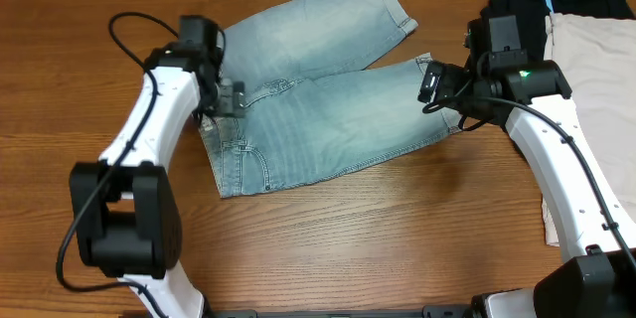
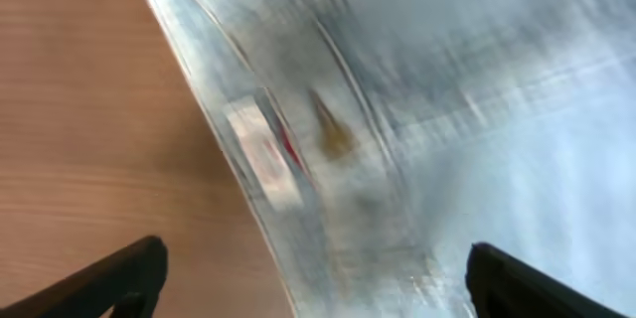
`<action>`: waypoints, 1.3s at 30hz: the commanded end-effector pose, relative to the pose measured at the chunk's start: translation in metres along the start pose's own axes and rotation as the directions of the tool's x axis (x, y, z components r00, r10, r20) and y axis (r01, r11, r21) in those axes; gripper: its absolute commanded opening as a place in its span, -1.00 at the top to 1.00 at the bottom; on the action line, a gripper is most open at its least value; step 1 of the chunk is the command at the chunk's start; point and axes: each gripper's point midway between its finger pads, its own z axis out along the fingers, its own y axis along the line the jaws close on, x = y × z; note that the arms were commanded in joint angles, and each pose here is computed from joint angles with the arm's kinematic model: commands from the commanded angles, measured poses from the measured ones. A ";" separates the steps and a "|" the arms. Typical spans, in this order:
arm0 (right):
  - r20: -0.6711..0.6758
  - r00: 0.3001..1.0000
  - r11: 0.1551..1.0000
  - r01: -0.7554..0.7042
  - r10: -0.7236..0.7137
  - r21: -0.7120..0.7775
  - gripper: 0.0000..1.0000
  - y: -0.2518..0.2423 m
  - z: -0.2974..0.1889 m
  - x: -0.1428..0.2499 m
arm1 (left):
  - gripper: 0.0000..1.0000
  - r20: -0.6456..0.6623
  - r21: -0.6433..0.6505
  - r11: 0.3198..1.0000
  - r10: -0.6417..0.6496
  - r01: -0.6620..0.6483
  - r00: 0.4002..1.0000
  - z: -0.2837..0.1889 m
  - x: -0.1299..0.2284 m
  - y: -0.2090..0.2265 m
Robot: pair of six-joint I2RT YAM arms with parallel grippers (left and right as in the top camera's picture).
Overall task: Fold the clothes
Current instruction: 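Grasp the shorts' left waist corner and right leg hem with both grippers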
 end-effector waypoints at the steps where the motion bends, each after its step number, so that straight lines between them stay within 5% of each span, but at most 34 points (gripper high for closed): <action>1: 0.036 0.999 1.000 -0.002 0.001 0.023 -1.00 -0.004 -0.007 -0.008 | -0.92 -0.073 0.086 0.986 -0.138 0.144 0.988 -0.019 0.017 -0.018; 10: 0.027 1.000 1.000 -0.002 0.001 0.028 -1.00 -0.005 -0.007 -0.006 | -0.91 -0.324 0.023 0.956 -0.269 0.291 0.907 -0.019 0.099 -0.031; 23: 0.027 1.000 1.000 -0.002 0.001 0.027 -1.00 -0.005 -0.006 -0.006 | -0.60 -0.363 -0.100 0.849 -0.516 0.518 0.776 0.021 0.157 -0.025; 33: 0.027 1.000 1.000 -0.002 0.001 0.027 -1.00 -0.005 -0.006 -0.006 | -0.59 -0.313 -0.087 0.844 -0.528 0.530 0.790 0.047 0.163 -0.023; 35: 0.026 1.000 1.000 -0.001 0.001 0.027 -1.00 -0.005 -0.006 -0.006 | -0.46 -0.326 -0.080 0.843 -0.527 0.532 0.785 0.051 0.168 -0.025; 39: 0.022 1.000 1.000 -0.002 0.001 0.030 -1.00 -0.006 -0.005 -0.004 | 0.30 -0.330 -0.083 0.843 -0.526 0.531 0.784 0.053 0.171 -0.024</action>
